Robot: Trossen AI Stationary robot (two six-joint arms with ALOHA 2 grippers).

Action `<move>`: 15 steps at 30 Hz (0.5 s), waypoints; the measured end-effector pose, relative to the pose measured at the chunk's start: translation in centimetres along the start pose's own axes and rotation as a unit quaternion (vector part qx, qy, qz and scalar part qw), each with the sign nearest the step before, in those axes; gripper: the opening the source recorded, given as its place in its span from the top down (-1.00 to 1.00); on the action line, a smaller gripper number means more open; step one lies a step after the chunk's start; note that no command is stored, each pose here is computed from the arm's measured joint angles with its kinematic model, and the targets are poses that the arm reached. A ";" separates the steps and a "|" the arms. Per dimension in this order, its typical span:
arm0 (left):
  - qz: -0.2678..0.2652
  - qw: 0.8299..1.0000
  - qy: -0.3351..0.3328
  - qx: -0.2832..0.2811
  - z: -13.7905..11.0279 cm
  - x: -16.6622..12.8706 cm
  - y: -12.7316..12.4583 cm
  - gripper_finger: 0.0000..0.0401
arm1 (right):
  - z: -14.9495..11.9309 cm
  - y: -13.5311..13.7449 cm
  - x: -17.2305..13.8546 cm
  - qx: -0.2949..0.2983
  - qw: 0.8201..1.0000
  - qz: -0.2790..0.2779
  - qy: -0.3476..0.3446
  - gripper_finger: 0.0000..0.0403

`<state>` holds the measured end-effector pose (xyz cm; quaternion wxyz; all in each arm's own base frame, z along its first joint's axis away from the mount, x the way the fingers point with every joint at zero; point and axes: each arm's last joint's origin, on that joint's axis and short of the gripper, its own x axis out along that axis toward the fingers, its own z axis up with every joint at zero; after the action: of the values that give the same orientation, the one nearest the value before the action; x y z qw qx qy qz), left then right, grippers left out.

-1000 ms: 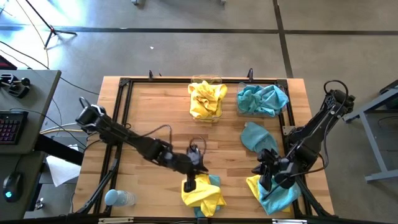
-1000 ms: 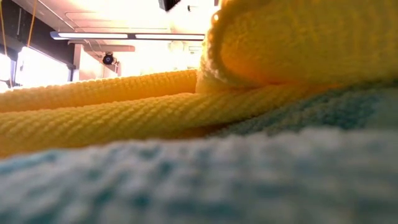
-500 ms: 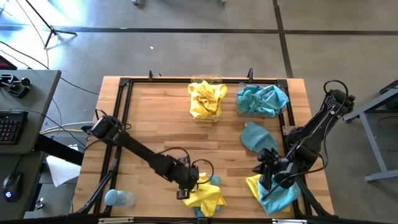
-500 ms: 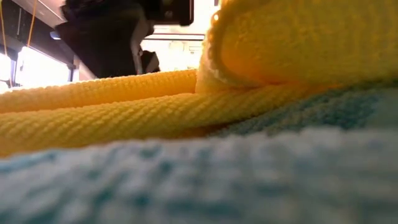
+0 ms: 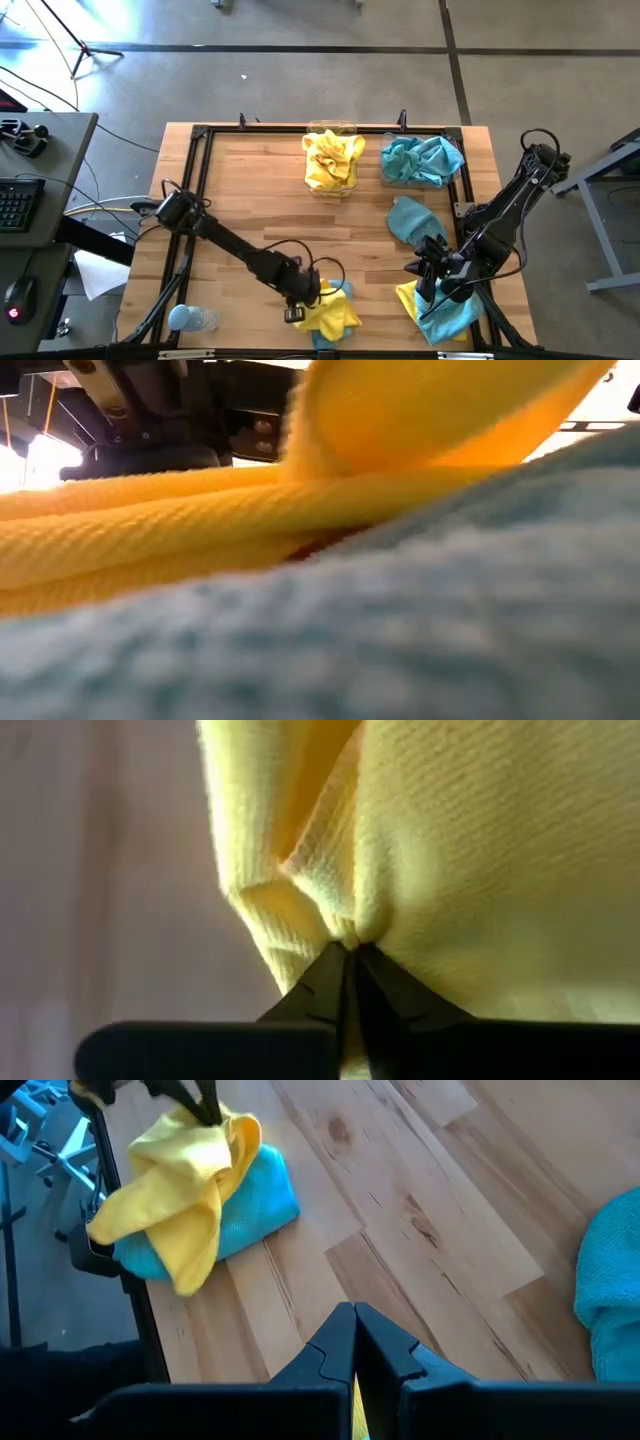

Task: Sort microfiber towel by color & place in baskets
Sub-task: Put the yellow towel into the left transparent bin

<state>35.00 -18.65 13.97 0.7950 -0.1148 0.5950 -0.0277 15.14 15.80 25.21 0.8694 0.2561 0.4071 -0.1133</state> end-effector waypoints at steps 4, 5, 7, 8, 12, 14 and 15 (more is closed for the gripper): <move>0.000 0.999 -0.041 0.000 0.8 -4.7 0.7 0.99 | 0.0 0.0 0.0 0.000 1.000 -0.001 0.000 1.00; 0.004 0.998 -0.061 -0.001 1.0 -6.4 0.9 0.99 | 0.0 0.0 0.0 -0.001 1.000 -0.002 -0.002 1.00; 0.010 0.995 -0.101 0.003 1.2 -9.5 1.4 1.00 | 0.1 0.0 0.0 -0.001 1.000 -0.004 -0.009 1.00; 0.012 0.992 -0.129 0.005 1.3 -11.2 1.6 1.00 | 0.1 -0.1 0.0 -0.001 1.000 -0.005 -0.013 1.00; 0.032 0.969 -0.245 0.002 1.2 -18.1 3.1 1.00 | 0.2 -0.1 0.0 -0.001 0.999 -0.012 -0.037 1.00; 0.046 0.956 -0.291 -0.002 0.9 -20.9 4.1 1.00 | 0.3 -0.1 0.0 -0.001 0.999 -0.016 -0.049 1.00; 0.052 0.949 -0.312 -0.003 0.8 -22.1 4.7 1.00 | 0.3 -0.1 0.0 -0.002 0.998 -0.019 -0.056 1.00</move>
<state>28.88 -9.97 33.97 0.9410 -0.0892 0.3222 0.0529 15.28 15.51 25.34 0.8889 0.2403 0.3629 -0.1428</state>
